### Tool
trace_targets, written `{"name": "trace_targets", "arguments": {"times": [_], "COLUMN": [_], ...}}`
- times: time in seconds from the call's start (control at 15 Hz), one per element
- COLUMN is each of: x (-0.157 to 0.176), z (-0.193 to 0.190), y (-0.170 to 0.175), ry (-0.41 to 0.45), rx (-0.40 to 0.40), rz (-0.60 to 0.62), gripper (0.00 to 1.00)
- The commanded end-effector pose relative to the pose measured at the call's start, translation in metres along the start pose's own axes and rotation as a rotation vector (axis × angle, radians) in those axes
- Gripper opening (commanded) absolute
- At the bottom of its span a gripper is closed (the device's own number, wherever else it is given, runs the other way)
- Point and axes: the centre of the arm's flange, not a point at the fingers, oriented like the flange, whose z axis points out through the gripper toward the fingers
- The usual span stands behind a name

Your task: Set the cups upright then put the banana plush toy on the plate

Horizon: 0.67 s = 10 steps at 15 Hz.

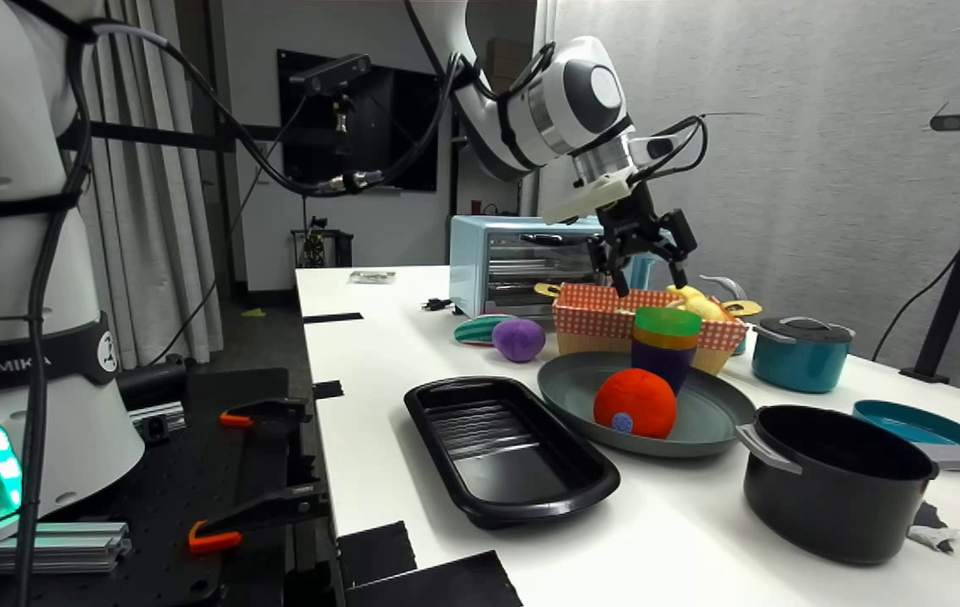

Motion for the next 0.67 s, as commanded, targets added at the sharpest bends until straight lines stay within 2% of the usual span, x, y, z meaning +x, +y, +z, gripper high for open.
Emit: {"name": "trace_targets", "arguments": {"times": [0.0,0.27,0.6], "x": [0.024,0.045,0.054], "z": [0.013,0.024,0.043], "y": [0.005,0.006,-0.004], "ry": [0.042,0.071,0.056], "rx": [-0.048,-0.043,-0.015], "rz": [-0.011,-0.017,-0.006], "gripper": [1.0,1.0,1.0]}}
